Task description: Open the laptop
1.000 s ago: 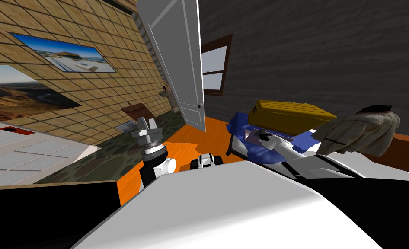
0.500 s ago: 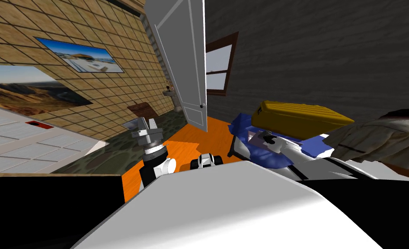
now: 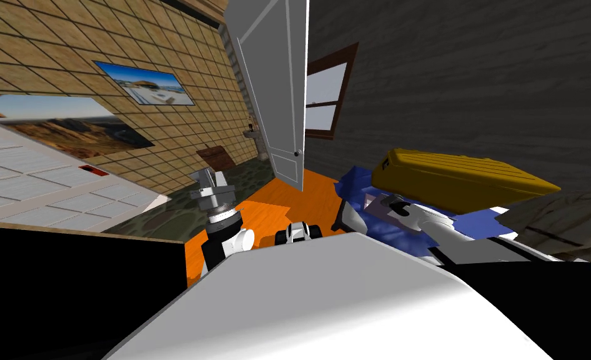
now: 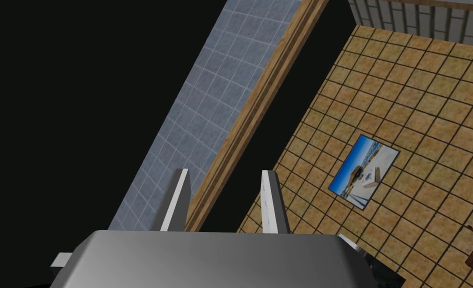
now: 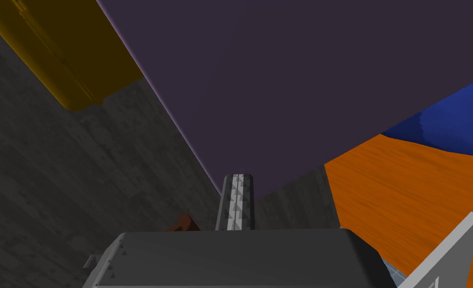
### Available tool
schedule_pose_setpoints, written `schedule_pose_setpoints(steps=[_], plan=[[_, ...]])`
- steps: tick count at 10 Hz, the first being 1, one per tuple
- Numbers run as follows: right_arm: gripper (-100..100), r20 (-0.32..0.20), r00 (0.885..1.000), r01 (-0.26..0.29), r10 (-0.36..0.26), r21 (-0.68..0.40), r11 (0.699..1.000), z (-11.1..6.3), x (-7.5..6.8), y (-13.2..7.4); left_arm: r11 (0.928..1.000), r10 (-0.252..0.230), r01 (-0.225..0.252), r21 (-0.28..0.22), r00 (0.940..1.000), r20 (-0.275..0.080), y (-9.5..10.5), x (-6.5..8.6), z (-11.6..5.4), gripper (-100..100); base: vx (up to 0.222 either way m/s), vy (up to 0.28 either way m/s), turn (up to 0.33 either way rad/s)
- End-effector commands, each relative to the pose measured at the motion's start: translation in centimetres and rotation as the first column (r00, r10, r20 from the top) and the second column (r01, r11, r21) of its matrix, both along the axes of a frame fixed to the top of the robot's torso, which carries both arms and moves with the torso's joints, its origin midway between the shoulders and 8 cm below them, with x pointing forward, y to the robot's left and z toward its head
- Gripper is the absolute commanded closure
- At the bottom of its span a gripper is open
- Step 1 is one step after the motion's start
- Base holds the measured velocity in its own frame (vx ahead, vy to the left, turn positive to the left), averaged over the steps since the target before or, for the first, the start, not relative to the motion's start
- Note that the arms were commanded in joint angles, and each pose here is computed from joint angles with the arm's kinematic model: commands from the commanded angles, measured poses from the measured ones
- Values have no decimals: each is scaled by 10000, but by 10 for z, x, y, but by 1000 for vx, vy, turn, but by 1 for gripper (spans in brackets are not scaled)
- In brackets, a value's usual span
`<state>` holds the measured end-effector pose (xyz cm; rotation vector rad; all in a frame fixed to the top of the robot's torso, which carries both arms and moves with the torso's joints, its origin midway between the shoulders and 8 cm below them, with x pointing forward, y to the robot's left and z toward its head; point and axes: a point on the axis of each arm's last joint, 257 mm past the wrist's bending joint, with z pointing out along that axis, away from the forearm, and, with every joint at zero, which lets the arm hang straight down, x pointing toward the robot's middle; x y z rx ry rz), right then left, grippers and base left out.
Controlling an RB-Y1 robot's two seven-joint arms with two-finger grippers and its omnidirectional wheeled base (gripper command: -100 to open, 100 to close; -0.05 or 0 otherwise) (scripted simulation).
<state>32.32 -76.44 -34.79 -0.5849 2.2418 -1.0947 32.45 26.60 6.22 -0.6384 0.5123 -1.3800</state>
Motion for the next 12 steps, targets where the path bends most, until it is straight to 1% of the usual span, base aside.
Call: schedule_pose_setpoints(steps=[1, 2, 3, 4, 5, 6, 7, 8, 9, 10, 11, 12], plan=[[100, 161, 9995, 278, -284, 364, 9990, -3, -9, -4, 10000, 1, -1, 0, 10000, 0, 0, 0, 0, 0, 3, 0, -38], [100, 193, 9993, 307, -315, 403, 9987, -3, -9, -4, 10000, 1, -1, 0, 10000, 0, 0, 0, 0, 0, 0, 0, 0], [100, -121, 9993, 358, -354, 293, 9989, 0, -37, -20, 10000, 0, 0, 0, 10000, 0, 0, 0, 0, 0, 26, -9, 273], [100, -301, 9986, 438, -429, 322, 9985, -5, -48, -21, 10000, -1, 1, 0, 10000, 0, 0, 0, 0, 0, 34, -16, 214], [100, 72, 9984, 549, -555, 684, 9961, -3, -40, -17, 10000, 0, 0, 0, 10000, 0, 0, 0, 0, 0, 19, -9, 19], [100, -20, 9976, 691, -691, 667, 9954, -5, -47, -21, 10000, 1, -1, 0, 10000, 0, 0, 0, 0, 0, 6, 0, -32], [100, -360, 9955, 902, -881, 621, 9940, -2, -81, -37, 10000, 1, -1, 0, 10000, 0, 0, 0, 0, 0, 26, -5, 283], [100, -489, 9947, 939, -906, 686, 9932, -6, -88, -37, 10000, -1, 1, 0, 10000, 0, 0, 0, 0, 0, 35, -20, 198], [100, -375, 9938, 1075, -1046, 853, 9905, -6, -88, -37, 10000, 1, -1, 1, 10000, 0, 0, 0, 0, 0, 19, -14, 2], [100, -699, 9912, 1181, -1126, 806, 9897, 1, -116, -50, 10000, 1, -1, 1, 10000, -1, 0, 0, 0, 0, 31, -4, 312], [100, -934, 9884, 1273, -1197, 802, 9886, -4, -128, -51, 10000, -1, 1, 0, 10000, 0, 0, 0, 0, 0, 32, -18, 194], [100, -862, 9876, 1394, -1315, 933, 9858, -5, -129, -51, 10000, 1, -1, 1, 10000, -1, 0, 0, 0, 0, 18, -14, -24]])
